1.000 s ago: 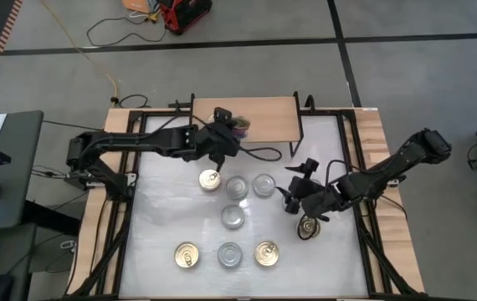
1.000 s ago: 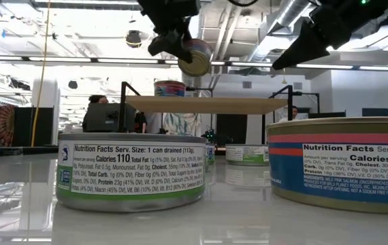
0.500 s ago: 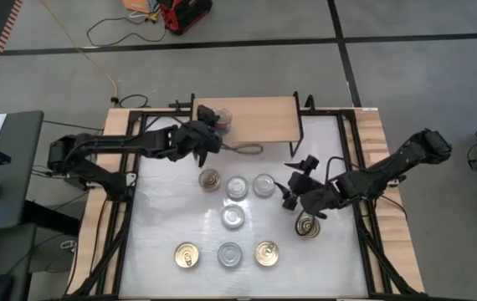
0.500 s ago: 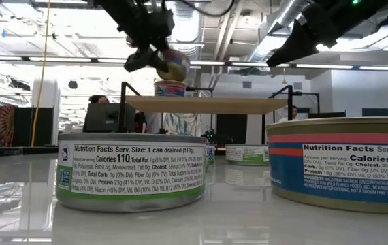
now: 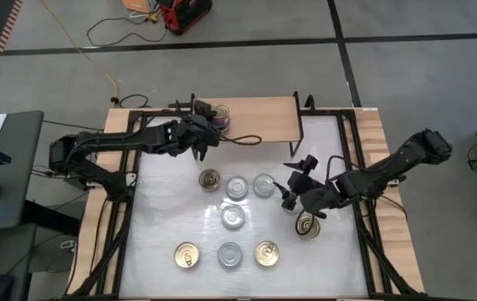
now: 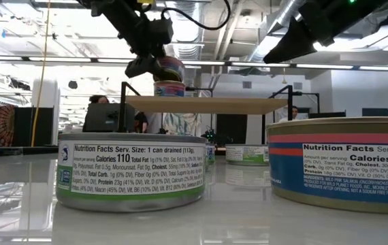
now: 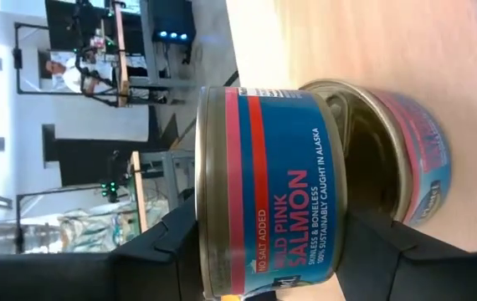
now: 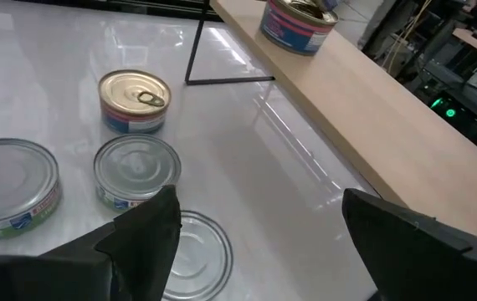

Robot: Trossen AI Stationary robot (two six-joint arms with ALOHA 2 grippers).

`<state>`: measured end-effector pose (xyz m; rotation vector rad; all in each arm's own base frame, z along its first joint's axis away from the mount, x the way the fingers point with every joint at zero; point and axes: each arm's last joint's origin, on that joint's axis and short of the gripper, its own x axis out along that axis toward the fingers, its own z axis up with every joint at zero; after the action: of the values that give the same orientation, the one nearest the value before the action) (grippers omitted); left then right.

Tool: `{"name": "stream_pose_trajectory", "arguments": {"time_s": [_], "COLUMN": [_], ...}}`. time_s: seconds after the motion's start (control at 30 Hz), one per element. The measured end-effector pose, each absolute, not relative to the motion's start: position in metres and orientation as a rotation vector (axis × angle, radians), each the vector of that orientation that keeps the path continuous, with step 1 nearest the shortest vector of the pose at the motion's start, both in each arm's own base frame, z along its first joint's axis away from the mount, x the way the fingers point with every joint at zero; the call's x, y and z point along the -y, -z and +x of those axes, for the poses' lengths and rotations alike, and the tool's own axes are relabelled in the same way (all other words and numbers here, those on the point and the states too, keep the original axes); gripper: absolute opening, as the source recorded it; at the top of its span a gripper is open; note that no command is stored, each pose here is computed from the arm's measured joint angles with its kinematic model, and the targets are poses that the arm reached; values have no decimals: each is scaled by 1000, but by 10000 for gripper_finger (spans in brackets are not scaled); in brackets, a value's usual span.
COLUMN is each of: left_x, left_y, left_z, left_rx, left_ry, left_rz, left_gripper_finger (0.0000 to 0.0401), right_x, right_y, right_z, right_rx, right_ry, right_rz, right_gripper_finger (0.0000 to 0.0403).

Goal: Stack canned seafood by type on shelf
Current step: Stack the blue tuna can on top of the other blue tuna can on the shelf

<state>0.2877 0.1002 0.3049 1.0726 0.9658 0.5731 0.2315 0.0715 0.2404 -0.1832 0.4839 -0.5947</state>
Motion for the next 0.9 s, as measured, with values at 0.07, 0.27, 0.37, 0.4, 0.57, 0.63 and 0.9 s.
{"name": "stream_pose_trajectory", "arguments": {"time_s": [0.07, 0.27, 0.37, 0.4, 0.57, 0.63, 0.9], "left_x": [-100, -95, -94, -93, -90, -89, -78], "left_y": [-305, -302, -300, -300, -300, -301, -301], "left_z": [288, 287, 287, 287, 288, 289, 291], "left_rx": [-963, -993, -997, -995, -994, -992, -992], "left_ry": [-576, -556, -548, -551, -556, -550, -553], "left_rz": [1067, 1066, 1053, 1048, 1052, 1060, 1082], "left_gripper_finger": [199, 225, 239, 243, 258, 264, 273], "right_x": [-72, -72, -72, -72, -72, -72, -73], "right_y": [-240, -241, -242, -242, -242, -242, -244], "right_z": [232, 232, 233, 233, 233, 233, 235], "right_rx": [-483, -473, -470, -469, -462, -462, -444], "right_ry": [594, 593, 594, 594, 593, 593, 586], "right_rz": [-183, -174, -172, -170, -164, -164, -162], "right_gripper_finger": [361, 361, 361, 361, 361, 361, 361]}}
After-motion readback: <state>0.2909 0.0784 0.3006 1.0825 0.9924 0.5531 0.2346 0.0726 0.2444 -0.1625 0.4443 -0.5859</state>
